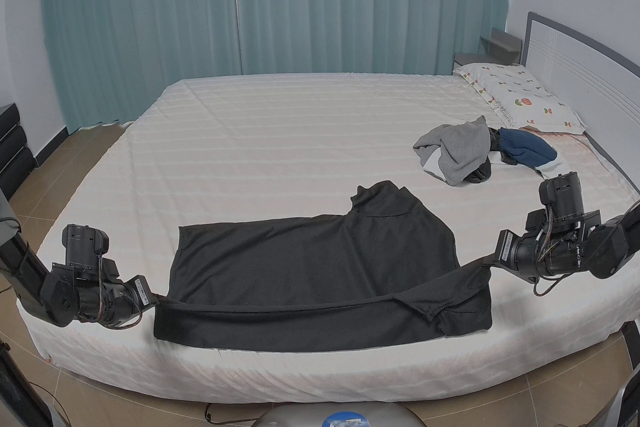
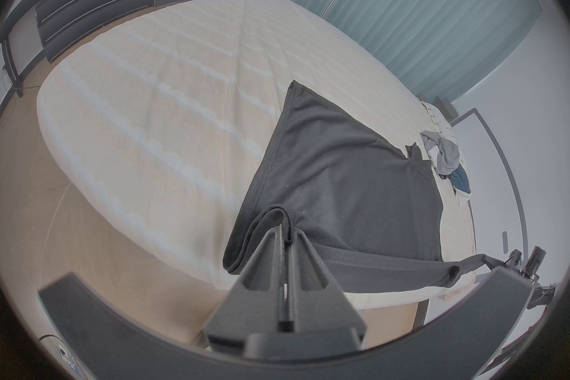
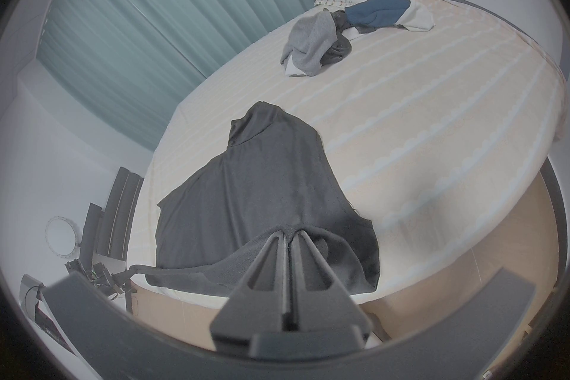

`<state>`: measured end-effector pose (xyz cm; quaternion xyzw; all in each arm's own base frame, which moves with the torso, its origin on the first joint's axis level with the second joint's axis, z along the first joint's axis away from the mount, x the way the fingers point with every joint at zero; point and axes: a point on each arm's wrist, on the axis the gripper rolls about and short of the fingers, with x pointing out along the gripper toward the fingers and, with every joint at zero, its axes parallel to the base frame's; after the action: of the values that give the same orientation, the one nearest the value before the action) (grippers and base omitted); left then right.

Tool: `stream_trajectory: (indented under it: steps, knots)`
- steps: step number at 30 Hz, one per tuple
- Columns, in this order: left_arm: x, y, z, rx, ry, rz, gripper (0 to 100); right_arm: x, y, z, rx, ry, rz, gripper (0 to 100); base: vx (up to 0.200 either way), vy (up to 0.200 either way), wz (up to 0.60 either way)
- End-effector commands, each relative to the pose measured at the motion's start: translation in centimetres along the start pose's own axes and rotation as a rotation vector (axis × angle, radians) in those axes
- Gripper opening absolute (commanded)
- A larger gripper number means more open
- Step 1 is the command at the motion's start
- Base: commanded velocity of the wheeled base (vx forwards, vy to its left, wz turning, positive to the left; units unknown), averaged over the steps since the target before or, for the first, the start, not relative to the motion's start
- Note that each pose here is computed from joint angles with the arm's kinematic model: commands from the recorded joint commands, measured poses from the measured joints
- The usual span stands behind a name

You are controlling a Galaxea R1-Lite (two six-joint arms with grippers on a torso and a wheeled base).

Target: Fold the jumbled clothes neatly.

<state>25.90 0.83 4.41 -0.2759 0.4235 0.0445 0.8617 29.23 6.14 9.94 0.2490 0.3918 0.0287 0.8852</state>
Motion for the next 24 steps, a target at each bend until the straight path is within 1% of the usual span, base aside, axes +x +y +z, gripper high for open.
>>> stream_trajectory:
  steps: [1, 11, 21, 22, 24]
  knots:
    - [2.0, 0.3, 0.3, -0.009, 0.034, 0.019, 0, 2.8, -0.4, -0.1, 0.011, 0.043, -0.028, 0, 0.0, 0.0, 0.0]
    - [4.7, 0.6, 0.9, -0.01, 0.056, 0.037, 0, 5.8, -0.4, 0.4, 0.012, 0.06, -0.038, 0, 0.0, 0.0, 0.0]
    - [5.1, 0.4, 1.3, -0.009, 0.047, 0.034, 0, 8.2, -0.7, 0.6, 0.016, 0.075, -0.048, 0, 0.0, 0.0, 0.0]
    - [5.2, 0.4, 1.3, -0.011, 0.05, 0.035, 100, 8.4, -0.7, 0.6, 0.018, 0.078, -0.05, 0, 0.0, 0.0, 0.0]
    - [5.4, 0.5, 1.2, -0.012, 0.055, 0.038, 100, 8.9, -0.9, 0.4, 0.019, 0.087, -0.056, 0, 0.0, 0.0, 0.0]
